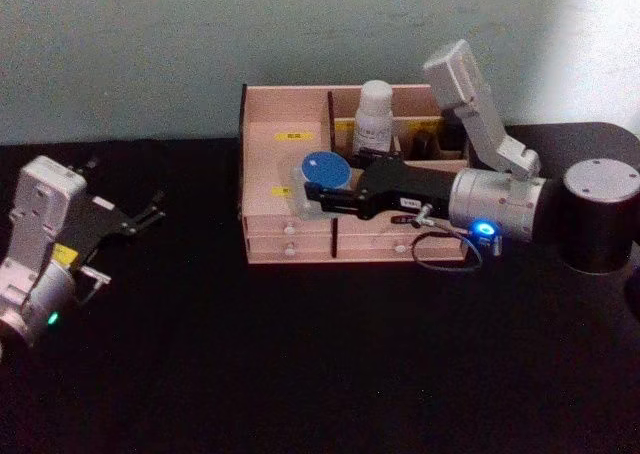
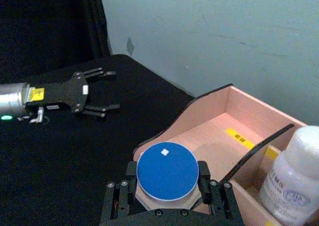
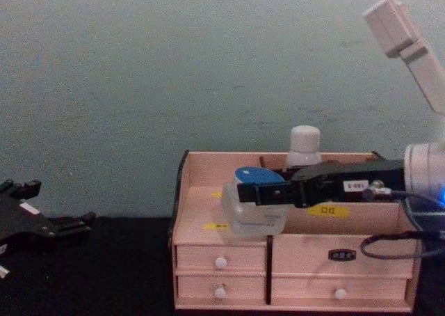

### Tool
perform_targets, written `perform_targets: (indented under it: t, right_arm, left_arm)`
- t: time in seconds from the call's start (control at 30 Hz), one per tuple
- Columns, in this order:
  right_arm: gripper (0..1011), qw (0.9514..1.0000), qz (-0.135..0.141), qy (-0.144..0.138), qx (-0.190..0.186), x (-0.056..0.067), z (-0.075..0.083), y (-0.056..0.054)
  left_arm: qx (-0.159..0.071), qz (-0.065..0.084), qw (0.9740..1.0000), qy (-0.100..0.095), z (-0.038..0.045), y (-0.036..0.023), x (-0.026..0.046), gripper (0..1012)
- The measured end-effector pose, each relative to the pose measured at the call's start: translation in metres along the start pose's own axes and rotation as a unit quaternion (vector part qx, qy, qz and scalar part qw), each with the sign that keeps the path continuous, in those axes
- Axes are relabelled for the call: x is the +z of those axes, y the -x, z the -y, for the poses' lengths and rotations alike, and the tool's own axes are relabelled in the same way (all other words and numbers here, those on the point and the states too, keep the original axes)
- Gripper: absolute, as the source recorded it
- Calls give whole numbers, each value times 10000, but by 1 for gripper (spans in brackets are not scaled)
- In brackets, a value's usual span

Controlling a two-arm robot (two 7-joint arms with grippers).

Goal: Pick up the facial cleanser and watermelon frost from the table and place them into the tiered storage box.

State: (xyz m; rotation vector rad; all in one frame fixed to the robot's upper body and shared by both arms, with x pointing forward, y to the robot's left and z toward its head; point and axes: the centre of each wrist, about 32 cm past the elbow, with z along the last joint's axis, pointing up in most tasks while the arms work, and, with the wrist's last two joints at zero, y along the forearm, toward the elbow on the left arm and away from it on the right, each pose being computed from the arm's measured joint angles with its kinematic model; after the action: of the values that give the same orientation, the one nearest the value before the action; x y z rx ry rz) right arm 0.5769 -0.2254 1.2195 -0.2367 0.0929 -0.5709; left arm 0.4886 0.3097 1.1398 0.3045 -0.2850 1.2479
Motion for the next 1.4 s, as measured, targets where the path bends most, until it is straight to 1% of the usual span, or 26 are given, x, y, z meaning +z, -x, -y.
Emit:
perform_targets:
  t: [0.27, 0.5, 0.9, 1.1, 1.4]
  right_arm:
    - [728, 10000, -56, -11, -24, 49, -172, -95]
    - [728, 10000, -87, -5, -38, 81, -282, -158]
    - [728, 9998, -150, 67, -89, 119, -433, -222]
    - [728, 9996, -242, 99, -122, 117, -515, -251]
    - [728, 9993, -303, 155, -159, 116, -581, -279]
  left_arm:
    - [0, 0, 10000, 0, 0, 0, 0, 1001]
    - [0, 0, 10000, 0, 0, 0, 0, 1001]
    - [0, 0, 10000, 0, 0, 0, 0, 1001]
    - [0, 0, 10000, 0, 0, 0, 0, 1001]
    - [0, 0, 10000, 0, 0, 0, 0, 1001]
